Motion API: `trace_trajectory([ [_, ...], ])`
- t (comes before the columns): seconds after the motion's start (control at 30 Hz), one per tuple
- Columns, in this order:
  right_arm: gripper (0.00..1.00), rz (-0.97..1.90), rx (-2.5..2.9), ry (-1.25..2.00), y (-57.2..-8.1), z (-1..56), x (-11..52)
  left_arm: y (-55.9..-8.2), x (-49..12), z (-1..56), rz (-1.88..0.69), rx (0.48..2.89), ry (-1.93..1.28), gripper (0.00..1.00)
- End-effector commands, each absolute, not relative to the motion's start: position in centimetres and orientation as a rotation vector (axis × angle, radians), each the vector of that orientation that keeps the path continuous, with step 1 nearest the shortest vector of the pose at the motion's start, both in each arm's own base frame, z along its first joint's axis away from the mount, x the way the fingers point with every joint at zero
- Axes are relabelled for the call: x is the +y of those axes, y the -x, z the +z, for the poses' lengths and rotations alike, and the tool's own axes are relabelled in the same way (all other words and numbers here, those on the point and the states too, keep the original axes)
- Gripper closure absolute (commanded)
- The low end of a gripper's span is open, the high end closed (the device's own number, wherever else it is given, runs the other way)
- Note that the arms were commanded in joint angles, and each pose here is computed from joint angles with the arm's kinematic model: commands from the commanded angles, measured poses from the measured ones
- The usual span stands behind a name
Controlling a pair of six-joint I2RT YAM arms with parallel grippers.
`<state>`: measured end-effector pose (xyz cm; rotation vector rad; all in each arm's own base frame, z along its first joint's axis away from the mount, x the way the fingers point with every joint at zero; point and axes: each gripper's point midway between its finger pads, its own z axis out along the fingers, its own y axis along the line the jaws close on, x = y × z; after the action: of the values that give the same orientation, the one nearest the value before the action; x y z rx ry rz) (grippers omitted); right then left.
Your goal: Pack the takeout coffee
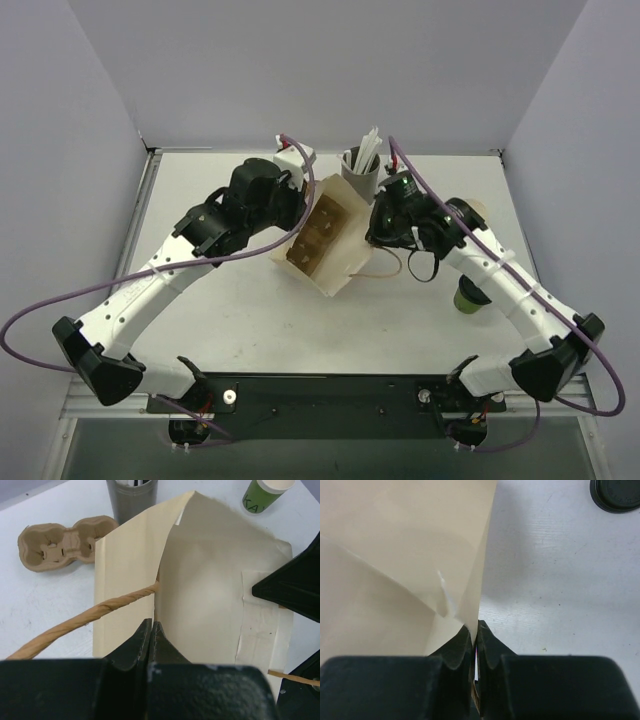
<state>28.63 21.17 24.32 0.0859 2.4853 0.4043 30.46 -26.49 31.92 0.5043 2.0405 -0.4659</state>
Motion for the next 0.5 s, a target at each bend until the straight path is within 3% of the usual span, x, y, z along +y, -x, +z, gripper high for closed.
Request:
trace_trajectory([
  [0.0,1.0,0.396,2.276,-0.127,-28.6,25.2,20.1,-30.0,-26.8,36.4,-0.473,1.766,-0.571,1.0],
  [0.2,1.0,0.367,2.161,-0.161,-28.3,24.9,18.2,-29.4,-25.1,35.1,-0.354,1.691,-0.595,1.0],
  [0.47,1.0,0.437,2.09,-0.063,-27.9,26.7,20.1,-29.1,-24.8,35.2,-0.344,1.645,-0.605,1.0],
])
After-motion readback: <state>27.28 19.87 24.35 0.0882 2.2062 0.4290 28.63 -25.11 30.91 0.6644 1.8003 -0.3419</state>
